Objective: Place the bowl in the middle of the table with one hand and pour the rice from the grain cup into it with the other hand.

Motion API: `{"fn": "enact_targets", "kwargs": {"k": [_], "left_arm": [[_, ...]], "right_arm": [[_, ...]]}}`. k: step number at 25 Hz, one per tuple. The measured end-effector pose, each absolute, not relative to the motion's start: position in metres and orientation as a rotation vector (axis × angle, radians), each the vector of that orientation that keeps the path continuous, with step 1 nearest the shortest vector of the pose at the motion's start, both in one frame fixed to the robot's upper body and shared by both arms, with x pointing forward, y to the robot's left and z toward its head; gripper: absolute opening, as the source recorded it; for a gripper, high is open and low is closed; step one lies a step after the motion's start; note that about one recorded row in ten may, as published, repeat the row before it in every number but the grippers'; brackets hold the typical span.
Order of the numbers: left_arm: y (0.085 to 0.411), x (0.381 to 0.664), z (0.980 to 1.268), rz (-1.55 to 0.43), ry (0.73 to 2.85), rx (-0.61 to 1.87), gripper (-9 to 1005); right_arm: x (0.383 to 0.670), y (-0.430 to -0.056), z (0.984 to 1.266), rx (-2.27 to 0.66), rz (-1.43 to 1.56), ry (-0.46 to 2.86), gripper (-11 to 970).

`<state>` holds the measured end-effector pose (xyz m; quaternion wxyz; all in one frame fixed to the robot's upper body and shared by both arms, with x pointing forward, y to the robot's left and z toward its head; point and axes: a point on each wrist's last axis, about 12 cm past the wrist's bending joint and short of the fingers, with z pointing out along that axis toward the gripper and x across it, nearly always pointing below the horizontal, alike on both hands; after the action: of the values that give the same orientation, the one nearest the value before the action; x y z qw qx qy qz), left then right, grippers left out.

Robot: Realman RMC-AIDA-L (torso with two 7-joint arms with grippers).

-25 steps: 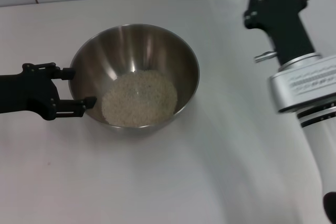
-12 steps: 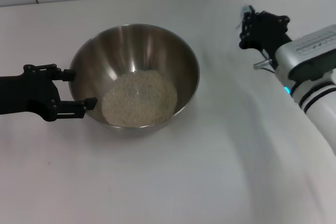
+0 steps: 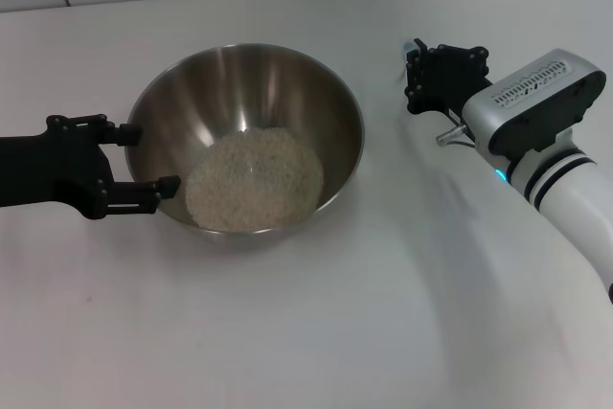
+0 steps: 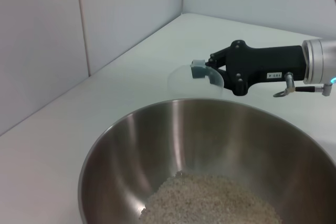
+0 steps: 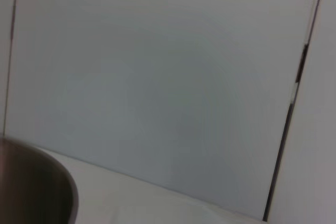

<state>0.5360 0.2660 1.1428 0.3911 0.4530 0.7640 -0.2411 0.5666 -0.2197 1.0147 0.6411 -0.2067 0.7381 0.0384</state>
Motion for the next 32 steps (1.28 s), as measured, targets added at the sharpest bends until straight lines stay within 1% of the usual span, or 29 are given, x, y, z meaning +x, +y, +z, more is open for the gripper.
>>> {"fn": "enact_targets", "kwargs": {"k": [10,17,18,20,21,22,23,24,25,26,27,28,29,30,31,32], "left_arm": [[0.266,0.536,1.143,-0.614,1.940,1.153,819],[0.266,0.536,1.143,-0.616,1.941,1.155,819],[0.266,0.536,1.143,-0.616,1.941,1.155,819],[0.267,0.536,1.141,-0.621,1.947,1.153,819],[0.267,0.535,1.141,-0.620,1.948,1.154,819],[0.267,0.535,1.141,-0.620,1.948,1.155,819],[0.267,0.535,1.141,-0.620,1.948,1.155,819],[0.267,0.535,1.141,-0.620,1.948,1.155,819],[0.267,0.535,1.141,-0.620,1.948,1.155,819],[0.267,0.535,1.141,-0.621,1.948,1.156,819],[0.267,0.535,1.141,-0.621,1.948,1.156,819],[0.267,0.535,1.141,-0.621,1.948,1.156,819],[0.267,0.535,1.141,-0.620,1.948,1.156,819],[0.267,0.535,1.141,-0.620,1.948,1.156,819],[0.267,0.535,1.141,-0.619,1.947,1.157,819],[0.267,0.535,1.141,-0.619,1.947,1.157,819]], "right_arm": [[0.553,-0.219,1.005,-0.509,0.102,1.705,8],[0.541,-0.225,0.999,-0.460,0.108,1.726,286],[0.534,-0.226,0.997,-0.442,0.119,1.721,327],[0.529,-0.227,0.996,-0.431,0.125,1.714,425],[0.519,-0.230,0.994,-0.400,0.130,1.702,473],[0.519,-0.230,0.994,-0.400,0.130,1.702,522],[0.509,-0.236,0.993,-0.346,0.140,1.691,571],[0.509,-0.236,0.993,-0.346,0.140,1.691,609],[0.503,-0.240,0.992,-0.314,0.146,1.688,647],[0.488,-0.257,0.992,-0.182,0.180,1.649,685],[0.488,-0.257,0.992,-0.182,0.180,1.649,723],[0.475,-0.279,0.997,-0.049,0.224,1.576,761],[0.468,-0.293,1.003,0.020,0.261,1.517,767],[0.468,-0.293,1.003,0.020,0.261,1.517,773],[0.463,-0.315,1.019,0.038,0.333,1.397,778],[0.463,-0.315,1.019,0.038,0.333,1.397,784]]}}
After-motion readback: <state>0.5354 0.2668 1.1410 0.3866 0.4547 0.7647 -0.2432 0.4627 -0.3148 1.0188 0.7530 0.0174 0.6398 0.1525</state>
